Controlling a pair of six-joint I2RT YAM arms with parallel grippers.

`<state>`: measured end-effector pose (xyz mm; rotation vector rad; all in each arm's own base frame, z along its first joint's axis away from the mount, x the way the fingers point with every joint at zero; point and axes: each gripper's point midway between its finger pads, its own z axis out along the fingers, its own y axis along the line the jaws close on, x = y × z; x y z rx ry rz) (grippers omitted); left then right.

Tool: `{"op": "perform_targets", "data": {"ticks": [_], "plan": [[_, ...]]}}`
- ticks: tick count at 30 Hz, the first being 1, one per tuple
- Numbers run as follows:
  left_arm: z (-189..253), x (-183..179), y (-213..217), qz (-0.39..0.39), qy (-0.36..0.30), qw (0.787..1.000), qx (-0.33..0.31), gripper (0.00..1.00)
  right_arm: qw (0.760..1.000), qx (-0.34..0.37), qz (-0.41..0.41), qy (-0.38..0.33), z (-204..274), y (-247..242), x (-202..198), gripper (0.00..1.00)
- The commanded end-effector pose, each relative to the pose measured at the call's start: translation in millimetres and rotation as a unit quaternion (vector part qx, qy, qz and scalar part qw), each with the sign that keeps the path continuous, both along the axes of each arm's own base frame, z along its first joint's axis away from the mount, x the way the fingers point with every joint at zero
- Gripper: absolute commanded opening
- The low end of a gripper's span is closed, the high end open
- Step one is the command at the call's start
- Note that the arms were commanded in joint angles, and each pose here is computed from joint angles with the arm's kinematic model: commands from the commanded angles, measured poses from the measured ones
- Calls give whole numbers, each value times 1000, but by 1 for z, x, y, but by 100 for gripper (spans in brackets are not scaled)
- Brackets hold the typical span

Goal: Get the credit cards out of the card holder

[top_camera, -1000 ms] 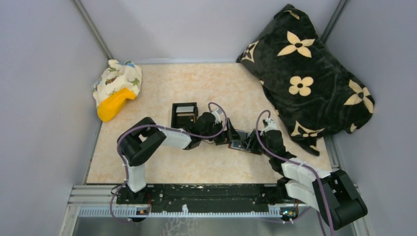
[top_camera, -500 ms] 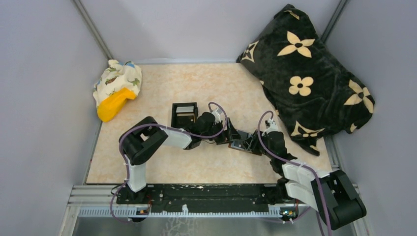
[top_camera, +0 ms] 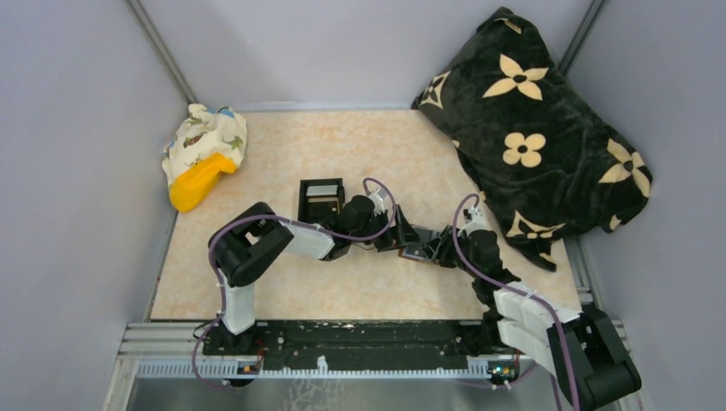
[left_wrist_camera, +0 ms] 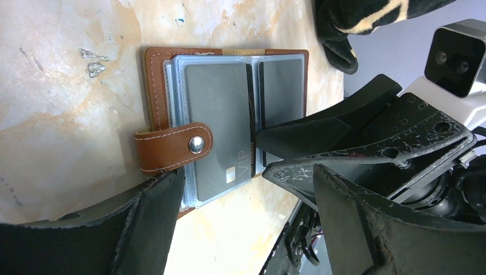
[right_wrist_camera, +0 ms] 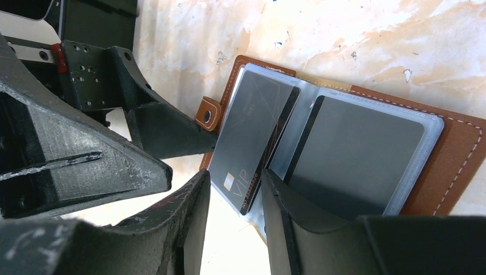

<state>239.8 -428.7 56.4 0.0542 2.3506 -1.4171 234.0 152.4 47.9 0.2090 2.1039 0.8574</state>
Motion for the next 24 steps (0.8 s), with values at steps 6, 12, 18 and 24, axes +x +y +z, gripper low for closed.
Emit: {"op": "perform_targets", "data": {"ticks": [6, 12, 18, 24], "plan": [[-31, -8, 11, -1, 26, 999, 44, 89, 999, 35, 19, -31, 16, 12, 9, 20], [-33, -9, 11, -2, 29, 999, 44, 89, 999, 33, 18, -32, 19, 11, 9, 0], [-35, -9, 11, -1, 33, 998, 44, 89, 999, 25, 14, -32, 19, 7, 7, 0], [-34, -9, 12, 5, 40, 999, 36, 88, 1000, 4, 2, -10, 20, -1, 3, 0]]}}
